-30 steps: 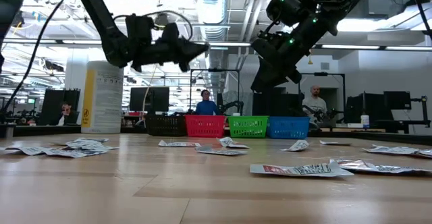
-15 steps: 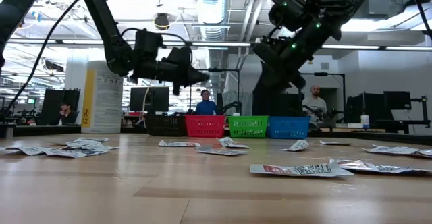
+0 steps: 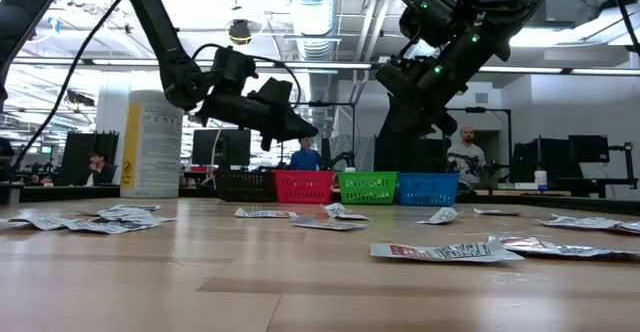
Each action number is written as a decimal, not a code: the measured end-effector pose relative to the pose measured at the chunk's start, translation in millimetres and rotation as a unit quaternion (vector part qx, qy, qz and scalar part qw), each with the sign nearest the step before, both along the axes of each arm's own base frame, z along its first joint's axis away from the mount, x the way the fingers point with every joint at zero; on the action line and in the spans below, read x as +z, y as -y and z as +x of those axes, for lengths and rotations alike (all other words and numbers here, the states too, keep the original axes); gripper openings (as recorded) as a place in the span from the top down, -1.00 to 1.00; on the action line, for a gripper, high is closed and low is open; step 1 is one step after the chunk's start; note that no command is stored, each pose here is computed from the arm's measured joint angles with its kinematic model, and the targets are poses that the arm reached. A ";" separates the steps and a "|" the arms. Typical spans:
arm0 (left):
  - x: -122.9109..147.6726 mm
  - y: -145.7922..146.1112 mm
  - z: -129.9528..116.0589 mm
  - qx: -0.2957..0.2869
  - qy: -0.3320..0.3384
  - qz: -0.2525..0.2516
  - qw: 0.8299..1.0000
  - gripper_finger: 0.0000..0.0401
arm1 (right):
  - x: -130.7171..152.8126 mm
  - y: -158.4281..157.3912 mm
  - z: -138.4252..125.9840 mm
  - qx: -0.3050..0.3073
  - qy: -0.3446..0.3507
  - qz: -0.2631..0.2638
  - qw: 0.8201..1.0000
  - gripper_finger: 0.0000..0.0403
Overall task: Pick & Place First Aid Supplies
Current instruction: Put the alcohol pad into the red bin
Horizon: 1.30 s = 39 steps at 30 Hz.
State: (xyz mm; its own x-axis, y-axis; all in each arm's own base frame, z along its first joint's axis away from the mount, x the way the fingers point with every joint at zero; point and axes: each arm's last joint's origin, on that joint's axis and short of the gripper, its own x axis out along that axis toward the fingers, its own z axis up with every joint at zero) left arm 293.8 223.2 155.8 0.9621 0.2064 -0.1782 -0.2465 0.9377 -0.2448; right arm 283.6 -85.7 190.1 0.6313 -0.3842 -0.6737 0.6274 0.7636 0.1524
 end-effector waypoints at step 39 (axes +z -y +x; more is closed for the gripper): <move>67.9 94.3 -62.4 -0.061 -0.148 0.089 0.983 0.52 | -23.1 -81.2 -21.8 0.135 -0.215 0.024 0.967 0.47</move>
State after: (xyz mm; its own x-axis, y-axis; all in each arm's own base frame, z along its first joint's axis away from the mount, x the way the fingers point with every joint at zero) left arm 231.4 128.9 223.7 0.8927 0.1463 -0.4262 -0.1656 0.9862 -0.0083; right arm 261.8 -4.5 167.0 0.3623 -0.2064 -0.9089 0.4193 0.9070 -0.0389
